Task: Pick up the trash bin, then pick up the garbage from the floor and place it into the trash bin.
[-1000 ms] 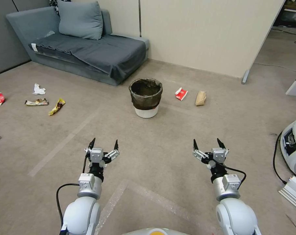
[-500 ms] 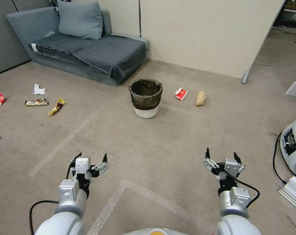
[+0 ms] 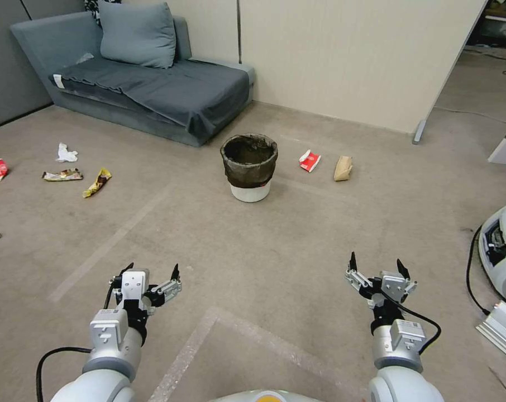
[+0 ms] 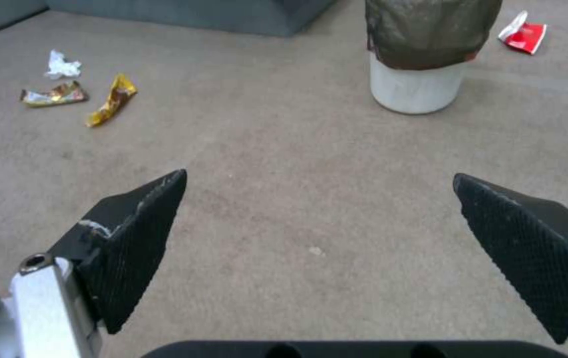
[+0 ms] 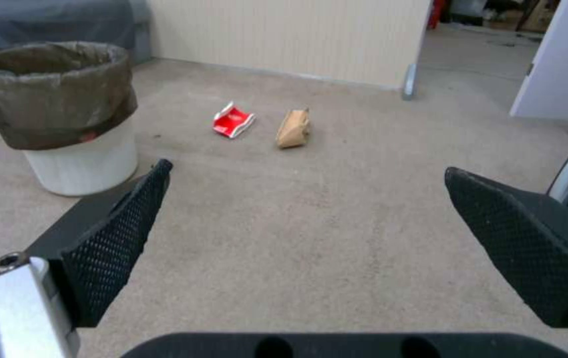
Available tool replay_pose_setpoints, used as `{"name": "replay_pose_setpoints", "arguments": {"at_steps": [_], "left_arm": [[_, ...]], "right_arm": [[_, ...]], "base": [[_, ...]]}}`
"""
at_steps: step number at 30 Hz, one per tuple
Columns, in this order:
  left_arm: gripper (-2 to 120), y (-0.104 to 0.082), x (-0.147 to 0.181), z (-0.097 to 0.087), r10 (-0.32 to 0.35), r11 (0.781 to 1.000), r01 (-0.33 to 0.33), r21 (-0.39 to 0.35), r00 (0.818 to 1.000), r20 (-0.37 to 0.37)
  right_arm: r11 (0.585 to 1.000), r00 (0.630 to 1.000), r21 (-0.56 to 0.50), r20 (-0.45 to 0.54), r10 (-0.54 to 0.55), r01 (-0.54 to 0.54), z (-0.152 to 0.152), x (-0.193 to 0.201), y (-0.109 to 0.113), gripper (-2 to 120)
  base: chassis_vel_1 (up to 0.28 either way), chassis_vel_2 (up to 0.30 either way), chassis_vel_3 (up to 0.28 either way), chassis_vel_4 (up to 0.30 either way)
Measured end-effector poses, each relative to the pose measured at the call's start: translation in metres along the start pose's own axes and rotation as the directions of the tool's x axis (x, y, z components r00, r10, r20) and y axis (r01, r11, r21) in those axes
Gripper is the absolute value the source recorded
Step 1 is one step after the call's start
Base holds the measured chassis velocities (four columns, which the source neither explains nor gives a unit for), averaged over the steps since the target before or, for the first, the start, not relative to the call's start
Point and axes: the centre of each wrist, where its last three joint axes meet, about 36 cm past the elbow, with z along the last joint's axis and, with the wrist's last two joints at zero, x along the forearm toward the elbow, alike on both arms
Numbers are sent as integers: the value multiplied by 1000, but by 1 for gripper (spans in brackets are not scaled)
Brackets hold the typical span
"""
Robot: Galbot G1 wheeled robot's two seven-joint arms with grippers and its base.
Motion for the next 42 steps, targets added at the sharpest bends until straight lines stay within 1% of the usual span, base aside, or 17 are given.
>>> {"name": "replay_pose_setpoints", "arguments": {"at_steps": [42], "left_arm": [[100,1,-3,1,-20,1000,20,1,1000,6]], "right_arm": [[1000,1000,-6,9,-11,11,3,-4,1,100]], "base": [[-3,4,2,-3]]}}
